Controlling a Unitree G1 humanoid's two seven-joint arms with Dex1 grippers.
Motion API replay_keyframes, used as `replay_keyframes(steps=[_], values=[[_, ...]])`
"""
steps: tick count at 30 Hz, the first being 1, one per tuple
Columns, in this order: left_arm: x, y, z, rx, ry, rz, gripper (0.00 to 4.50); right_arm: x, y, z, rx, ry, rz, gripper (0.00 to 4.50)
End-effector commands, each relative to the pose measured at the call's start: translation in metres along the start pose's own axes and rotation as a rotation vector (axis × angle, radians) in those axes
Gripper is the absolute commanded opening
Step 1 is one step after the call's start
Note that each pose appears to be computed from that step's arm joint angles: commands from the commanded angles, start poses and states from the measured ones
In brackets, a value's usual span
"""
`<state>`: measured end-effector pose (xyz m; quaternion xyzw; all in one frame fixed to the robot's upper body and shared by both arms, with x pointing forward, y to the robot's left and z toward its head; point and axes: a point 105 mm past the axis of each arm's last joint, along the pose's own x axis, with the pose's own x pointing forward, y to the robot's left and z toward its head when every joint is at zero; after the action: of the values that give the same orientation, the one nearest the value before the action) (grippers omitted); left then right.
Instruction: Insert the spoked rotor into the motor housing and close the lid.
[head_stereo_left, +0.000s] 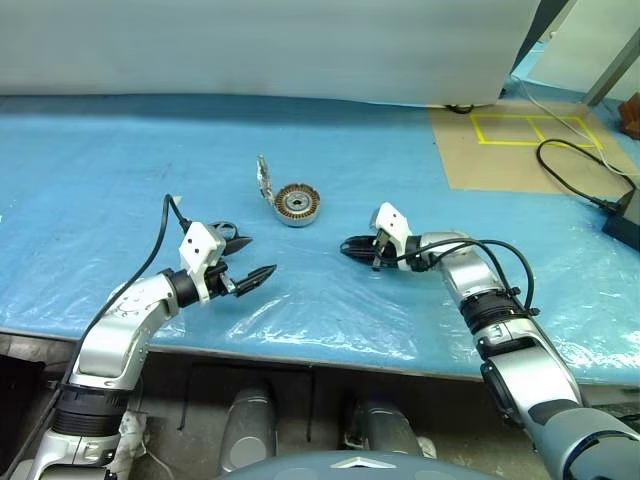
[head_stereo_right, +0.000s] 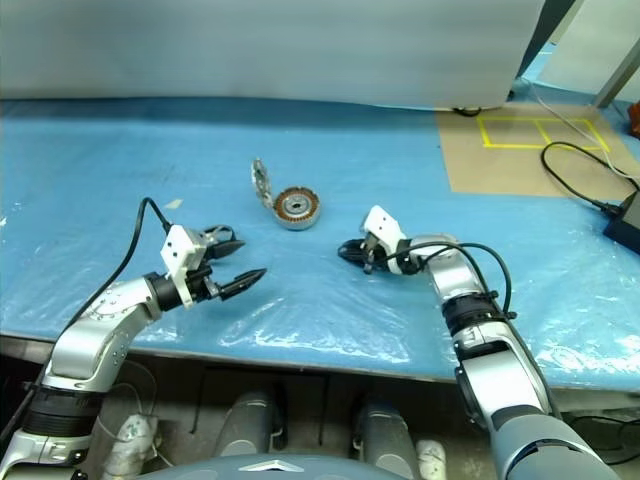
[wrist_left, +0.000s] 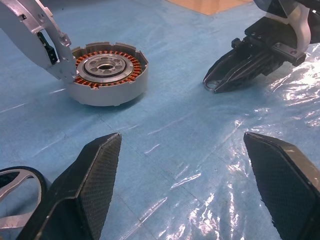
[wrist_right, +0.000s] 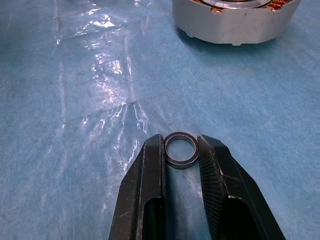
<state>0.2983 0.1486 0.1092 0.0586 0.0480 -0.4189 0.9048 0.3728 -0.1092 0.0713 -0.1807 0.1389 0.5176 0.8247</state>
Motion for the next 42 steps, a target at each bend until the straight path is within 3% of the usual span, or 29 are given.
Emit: replay_keyframes(steps=[1, 3, 8, 16, 24, 34, 42], values=[[0.0, -0.002, 0.007, 0.031, -0.021, -0.013, 4.13, -0.004, -0.002, -0.006, 0.015, 0.013, -0.014, 0.57], [0.001, -0.003, 0.008, 0.031, -0.022, -0.014, 4.13, -0.003, 0.0, -0.006, 0.005, 0.012, -0.008, 0.57], [0.001, -0.003, 0.009, 0.033, -0.023, -0.018, 4.13, 0.001, 0.008, -0.003, 0.045, 0.003, 0.039, 2.19], [-0.002, -0.005, 0.007, 0.021, -0.016, -0.022, 4.13, 0.0, 0.005, 0.016, 0.062, -0.086, 0.004, 2.19], [-0.004, 0.0, 0.011, 0.018, -0.031, -0.004, 4.13, -0.006, -0.003, 0.092, -0.121, -0.231, 0.016, 2.19], [0.0, 0.005, 0.017, 0.035, -0.061, 0.016, 4.13, 0.034, -0.009, 0.102, -0.49, 0.028, 0.175, 2.19], [-0.001, -0.004, 0.016, 0.04, -0.073, 0.034, 4.13, 0.036, -0.019, 0.117, -0.87, 0.211, 0.194, 2.19]])
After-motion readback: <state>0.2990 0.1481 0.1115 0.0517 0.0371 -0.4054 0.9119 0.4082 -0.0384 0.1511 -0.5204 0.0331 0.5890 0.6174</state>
